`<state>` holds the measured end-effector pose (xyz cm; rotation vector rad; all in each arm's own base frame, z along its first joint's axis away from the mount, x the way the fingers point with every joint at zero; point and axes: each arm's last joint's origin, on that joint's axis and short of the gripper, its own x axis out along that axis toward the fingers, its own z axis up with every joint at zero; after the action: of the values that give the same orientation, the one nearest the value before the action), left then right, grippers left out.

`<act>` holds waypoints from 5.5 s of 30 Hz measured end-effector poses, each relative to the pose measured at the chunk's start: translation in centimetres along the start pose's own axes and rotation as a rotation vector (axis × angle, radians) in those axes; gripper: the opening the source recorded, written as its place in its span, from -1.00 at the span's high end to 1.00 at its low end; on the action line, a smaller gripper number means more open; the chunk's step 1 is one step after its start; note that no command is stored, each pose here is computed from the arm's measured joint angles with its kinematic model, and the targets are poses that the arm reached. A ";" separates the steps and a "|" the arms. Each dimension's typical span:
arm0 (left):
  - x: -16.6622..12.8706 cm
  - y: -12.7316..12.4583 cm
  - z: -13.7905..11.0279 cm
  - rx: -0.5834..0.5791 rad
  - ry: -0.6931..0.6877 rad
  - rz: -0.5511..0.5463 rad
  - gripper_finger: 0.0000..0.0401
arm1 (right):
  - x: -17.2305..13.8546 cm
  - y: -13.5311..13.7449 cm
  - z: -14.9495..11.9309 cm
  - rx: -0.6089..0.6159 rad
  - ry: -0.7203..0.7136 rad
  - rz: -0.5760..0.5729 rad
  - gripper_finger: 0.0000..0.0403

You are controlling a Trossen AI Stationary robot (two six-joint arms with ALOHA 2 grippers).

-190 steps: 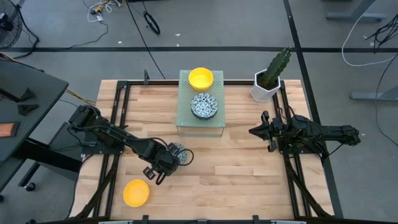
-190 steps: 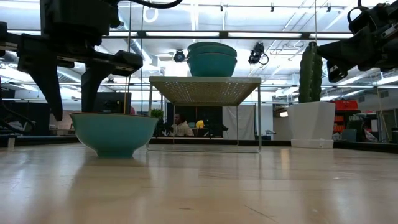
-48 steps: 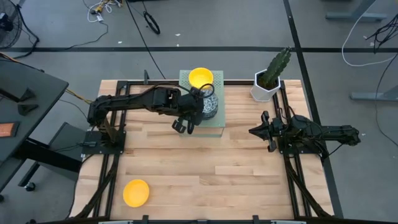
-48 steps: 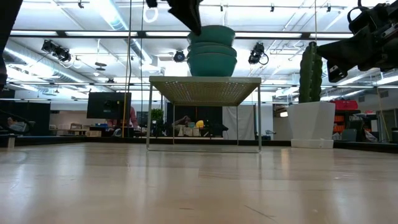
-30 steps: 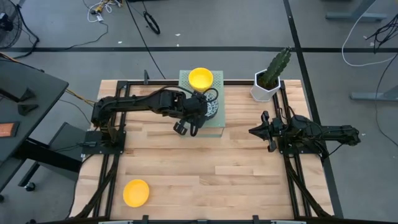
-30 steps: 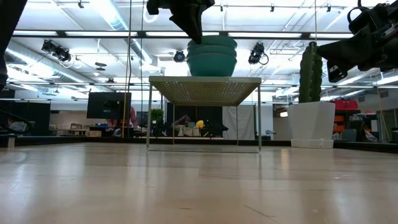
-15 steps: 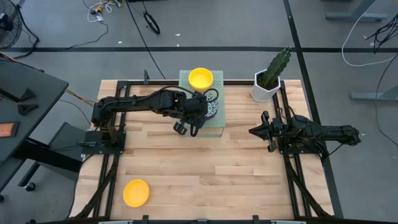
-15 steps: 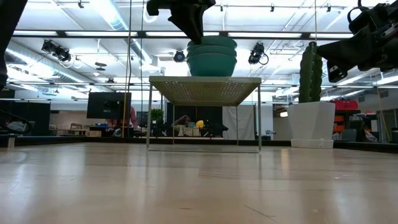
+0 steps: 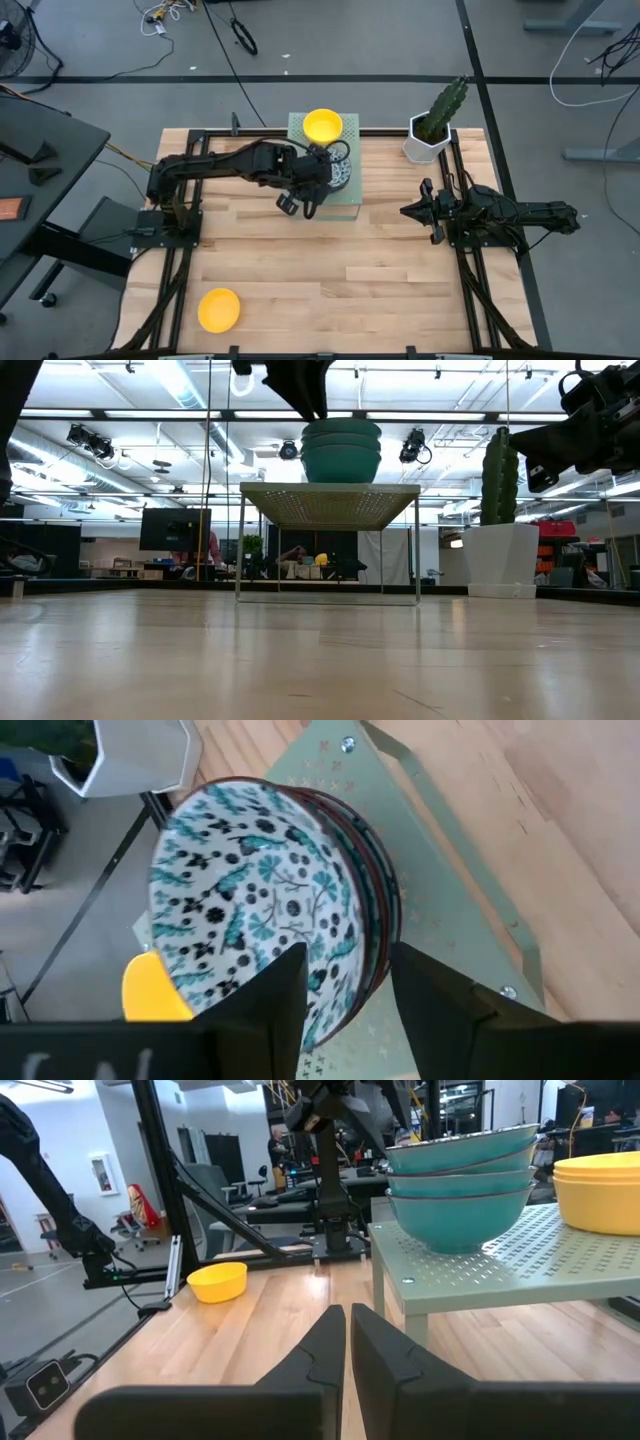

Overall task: Pick & Place Mini bowls
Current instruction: Stack the yellow bowl on top of the other yellow bowls on the shelf

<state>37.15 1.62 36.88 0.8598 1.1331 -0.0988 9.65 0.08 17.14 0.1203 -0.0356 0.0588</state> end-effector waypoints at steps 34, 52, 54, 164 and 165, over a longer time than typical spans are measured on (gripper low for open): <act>-6.6 -4.7 1.8 -0.295 0.036 -0.180 0.22 | 0.0 0.0 0.0 0.000 0.000 0.000 0.87; -9.7 -10.6 4.8 -0.310 -0.057 -0.432 0.22 | 0.0 0.0 0.0 0.000 0.000 0.000 0.87; -10.2 -11.3 5.1 -0.285 -0.066 -0.439 0.22 | 0.0 0.0 0.0 0.000 0.000 0.000 0.87; -4.0 -34.0 -8.1 -1.166 0.368 -0.587 0.22 | 0.0 0.0 0.0 0.000 0.000 0.000 0.87; -3.9 -34.1 -8.1 -1.166 0.368 -0.587 0.22 | 0.0 0.0 0.0 0.000 0.000 0.000 0.87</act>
<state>12.93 -17.83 20.18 -0.5215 1.4807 0.2373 9.65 0.09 17.14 0.1202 -0.0356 0.0588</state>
